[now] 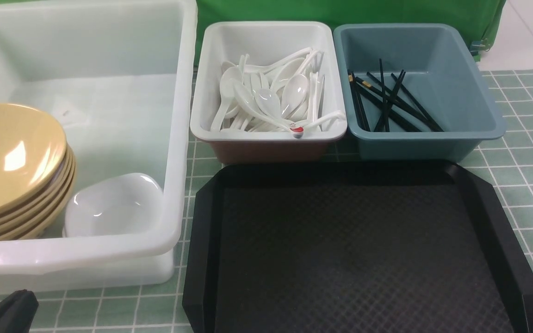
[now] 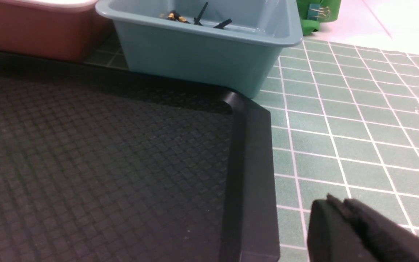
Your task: On blue table put chopsticks spoon bowls plates into blue grey white boxes.
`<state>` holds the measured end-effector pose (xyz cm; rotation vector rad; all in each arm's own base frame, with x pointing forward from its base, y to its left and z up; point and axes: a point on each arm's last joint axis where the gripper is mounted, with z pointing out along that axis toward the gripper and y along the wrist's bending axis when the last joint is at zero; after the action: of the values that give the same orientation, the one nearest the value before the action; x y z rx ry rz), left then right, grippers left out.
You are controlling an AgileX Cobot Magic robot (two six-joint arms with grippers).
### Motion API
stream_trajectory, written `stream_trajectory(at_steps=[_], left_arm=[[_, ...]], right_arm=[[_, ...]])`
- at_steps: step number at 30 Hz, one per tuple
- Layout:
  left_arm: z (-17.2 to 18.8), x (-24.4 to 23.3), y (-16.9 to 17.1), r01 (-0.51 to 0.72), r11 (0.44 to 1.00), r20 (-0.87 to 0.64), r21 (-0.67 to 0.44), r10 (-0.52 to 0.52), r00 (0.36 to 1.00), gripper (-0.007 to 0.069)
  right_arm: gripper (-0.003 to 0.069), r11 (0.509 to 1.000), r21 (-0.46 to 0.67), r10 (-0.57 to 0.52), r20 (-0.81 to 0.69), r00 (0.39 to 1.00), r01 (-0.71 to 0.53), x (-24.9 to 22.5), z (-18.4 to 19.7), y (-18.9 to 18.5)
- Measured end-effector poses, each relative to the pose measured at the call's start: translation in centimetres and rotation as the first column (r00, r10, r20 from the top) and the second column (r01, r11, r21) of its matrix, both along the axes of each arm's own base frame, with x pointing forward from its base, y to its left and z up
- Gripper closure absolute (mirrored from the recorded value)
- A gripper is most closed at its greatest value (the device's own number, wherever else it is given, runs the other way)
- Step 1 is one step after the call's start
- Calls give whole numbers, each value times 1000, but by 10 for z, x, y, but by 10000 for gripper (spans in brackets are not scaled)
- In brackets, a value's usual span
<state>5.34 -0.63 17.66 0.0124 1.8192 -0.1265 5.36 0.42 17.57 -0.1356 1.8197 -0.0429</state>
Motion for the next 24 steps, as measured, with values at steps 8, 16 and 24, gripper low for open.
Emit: stream_trajectory(at_steps=[8,16,24], left_arm=[[0,0,0,0,1000,0,0,0,1000,621],[0,0,0,0,1000,0,0,0,1000,621],[0,0,0,0,1000,0,0,0,1000,621]], right_arm=[[571,1000,0,0,0,1000,0,0,0,0],[564,1000,0,0,0,1000,0,0,0,0],[556,1000,0,0,0,1000,0,0,0,0]])
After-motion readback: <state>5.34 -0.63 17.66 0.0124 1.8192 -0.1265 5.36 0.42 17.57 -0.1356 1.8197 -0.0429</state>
